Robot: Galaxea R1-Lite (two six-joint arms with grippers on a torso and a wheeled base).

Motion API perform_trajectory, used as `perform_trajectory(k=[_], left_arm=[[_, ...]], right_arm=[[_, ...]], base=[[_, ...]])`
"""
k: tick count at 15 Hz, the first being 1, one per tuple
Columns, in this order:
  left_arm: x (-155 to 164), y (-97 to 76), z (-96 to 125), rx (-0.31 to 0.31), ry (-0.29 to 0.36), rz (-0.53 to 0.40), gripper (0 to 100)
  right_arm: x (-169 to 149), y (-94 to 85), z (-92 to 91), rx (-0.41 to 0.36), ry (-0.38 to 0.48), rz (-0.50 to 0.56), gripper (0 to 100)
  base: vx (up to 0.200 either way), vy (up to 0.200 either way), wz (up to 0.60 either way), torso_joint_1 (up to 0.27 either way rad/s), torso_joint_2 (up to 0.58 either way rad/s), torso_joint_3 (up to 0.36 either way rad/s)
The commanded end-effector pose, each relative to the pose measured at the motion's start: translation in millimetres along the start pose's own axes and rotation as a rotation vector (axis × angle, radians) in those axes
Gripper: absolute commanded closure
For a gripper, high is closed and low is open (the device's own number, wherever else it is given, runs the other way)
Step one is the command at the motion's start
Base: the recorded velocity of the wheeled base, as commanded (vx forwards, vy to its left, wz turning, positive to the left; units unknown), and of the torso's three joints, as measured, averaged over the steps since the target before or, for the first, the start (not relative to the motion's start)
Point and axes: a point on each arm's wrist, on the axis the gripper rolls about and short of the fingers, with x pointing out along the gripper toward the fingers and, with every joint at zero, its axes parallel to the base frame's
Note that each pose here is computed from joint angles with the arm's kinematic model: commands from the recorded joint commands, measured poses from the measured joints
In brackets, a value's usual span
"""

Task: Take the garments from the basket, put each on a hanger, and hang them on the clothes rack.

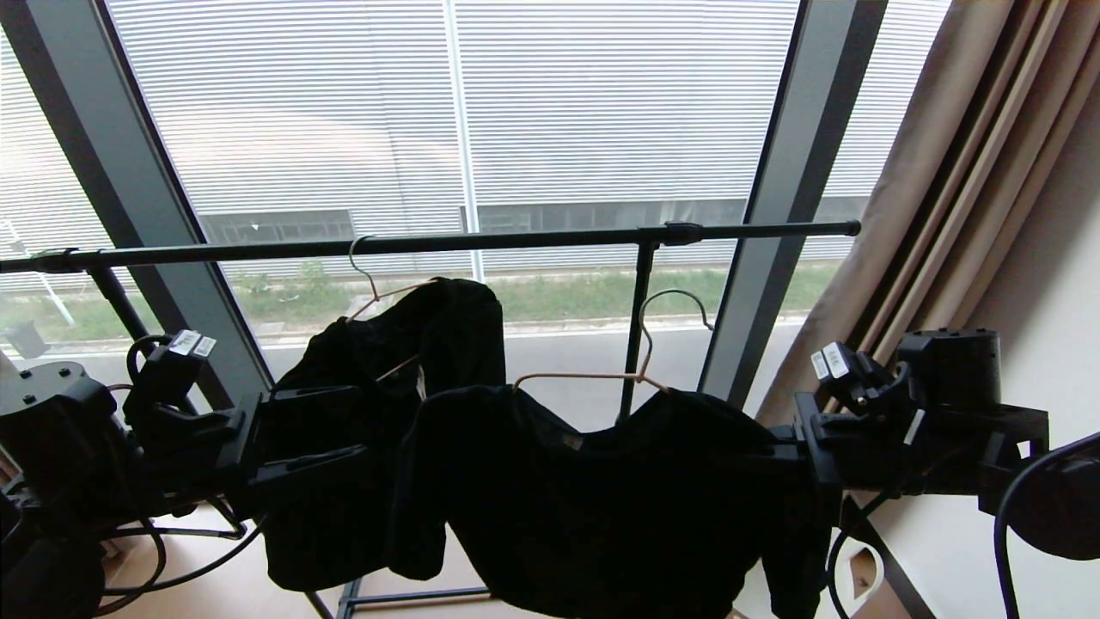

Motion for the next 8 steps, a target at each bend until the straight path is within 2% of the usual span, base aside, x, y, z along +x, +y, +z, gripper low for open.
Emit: perform_trajectory(k=[1,2,5,8], left_arm=[[1,-7.0,8,0.030,-0.010,-0.011,0],[2,-14.2,15,0.059,-0.019,-0.025,0],[0,-28.9,28,0.033,-0.007,-0.033,0],[0,-40.3,36,0.045,-0.009,-0.047,0]], right_arm=[[4,3.8,-1.0,0.000,0.005,0.020,100],[9,7.5,-1.4,-0.001,0.010,0.039,100],[11,11.0,-1.4,-0.004,0.013,0.053,100],[15,15.6,-2.3,-0.003,0.019,0.072,100]], base=[[0.000,0.000,0.00,0.000,0.00,0.000],[0.000,0.000,0.00,0.000,0.00,0.000],[0.000,0.000,0.00,0.000,0.00,0.000],[0.000,0.000,0.00,0.000,0.00,0.000]])
